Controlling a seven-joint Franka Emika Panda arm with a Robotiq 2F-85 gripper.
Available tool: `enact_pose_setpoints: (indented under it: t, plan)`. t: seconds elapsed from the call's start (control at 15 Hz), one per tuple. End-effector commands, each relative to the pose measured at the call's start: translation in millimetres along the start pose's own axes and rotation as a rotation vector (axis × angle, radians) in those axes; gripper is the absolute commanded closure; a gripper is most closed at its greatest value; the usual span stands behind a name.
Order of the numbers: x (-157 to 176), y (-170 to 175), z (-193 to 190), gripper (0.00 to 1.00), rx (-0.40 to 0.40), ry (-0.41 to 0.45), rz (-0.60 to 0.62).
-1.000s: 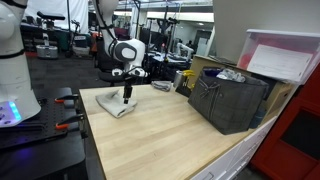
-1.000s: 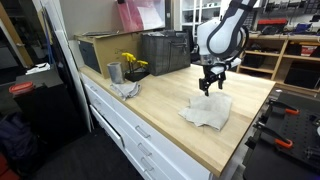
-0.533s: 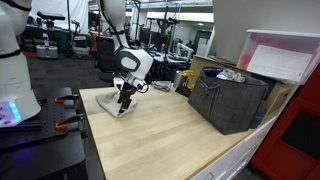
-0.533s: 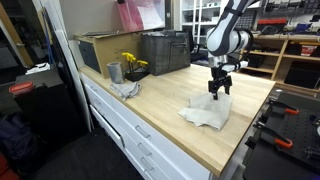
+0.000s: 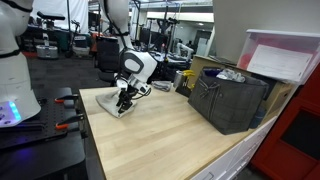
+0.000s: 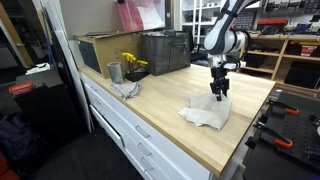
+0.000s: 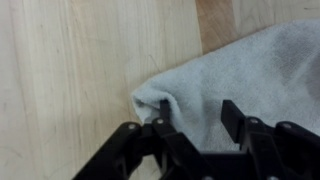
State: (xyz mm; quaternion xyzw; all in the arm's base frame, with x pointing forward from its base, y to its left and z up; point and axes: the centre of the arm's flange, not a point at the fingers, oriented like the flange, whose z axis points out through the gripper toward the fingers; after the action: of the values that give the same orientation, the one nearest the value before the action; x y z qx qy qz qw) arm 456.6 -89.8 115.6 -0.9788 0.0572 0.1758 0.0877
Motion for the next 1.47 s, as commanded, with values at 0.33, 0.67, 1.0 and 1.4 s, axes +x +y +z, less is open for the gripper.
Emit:
enact_pose_setpoints:
  t: [0.33, 0.67, 1.0, 1.4]
  plan:
    - [6, 6, -14, 1.0, -0.134, 0.076, 0.04]
    - [29, -1, -38, 0.99, -0.346, 0.141, -0.054]
    - [53, -66, -62, 0.99, -0.508, 0.212, -0.26]
    - [52, -152, -69, 0.99, -0.574, 0.286, -0.452]
